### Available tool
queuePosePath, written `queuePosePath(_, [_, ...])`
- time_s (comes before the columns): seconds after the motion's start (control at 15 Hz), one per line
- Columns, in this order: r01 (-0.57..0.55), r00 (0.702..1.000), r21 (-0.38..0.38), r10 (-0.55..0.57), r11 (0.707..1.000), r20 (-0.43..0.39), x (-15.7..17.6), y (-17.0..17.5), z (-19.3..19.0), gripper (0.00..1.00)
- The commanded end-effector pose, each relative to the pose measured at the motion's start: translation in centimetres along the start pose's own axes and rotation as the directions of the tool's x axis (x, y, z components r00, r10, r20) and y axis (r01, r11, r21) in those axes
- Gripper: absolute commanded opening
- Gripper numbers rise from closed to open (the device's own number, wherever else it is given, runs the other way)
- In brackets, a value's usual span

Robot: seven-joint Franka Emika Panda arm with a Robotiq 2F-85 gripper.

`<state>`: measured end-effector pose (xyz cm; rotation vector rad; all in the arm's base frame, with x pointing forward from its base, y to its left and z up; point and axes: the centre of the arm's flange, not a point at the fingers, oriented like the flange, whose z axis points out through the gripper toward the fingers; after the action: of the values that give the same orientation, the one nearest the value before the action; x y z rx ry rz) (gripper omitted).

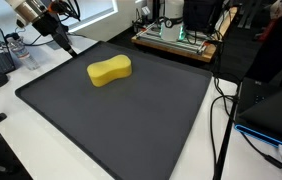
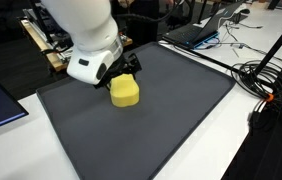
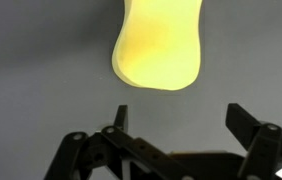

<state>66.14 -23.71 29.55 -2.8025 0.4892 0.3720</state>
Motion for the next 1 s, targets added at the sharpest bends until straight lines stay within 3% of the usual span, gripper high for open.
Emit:
queuePosePath(0.0, [-0.023,0.998,-0.093,0.029,0.995,0.058,2.8,-3.0,-0.8,1.0])
queuePosePath(0.33, [-0.009,0.997,-0.214,0.026,0.977,0.077,2.7,-7.3,-0.1,1.0])
queuePosePath(0.53, [-0.002,0.998,-0.258,0.02,0.966,0.067,0.6,-9.1,0.6,1.0])
queuePosePath(0.93, [-0.094,0.995,-0.29,0.078,0.952,-0.066,-4.9,-11.3,2.9,1.0])
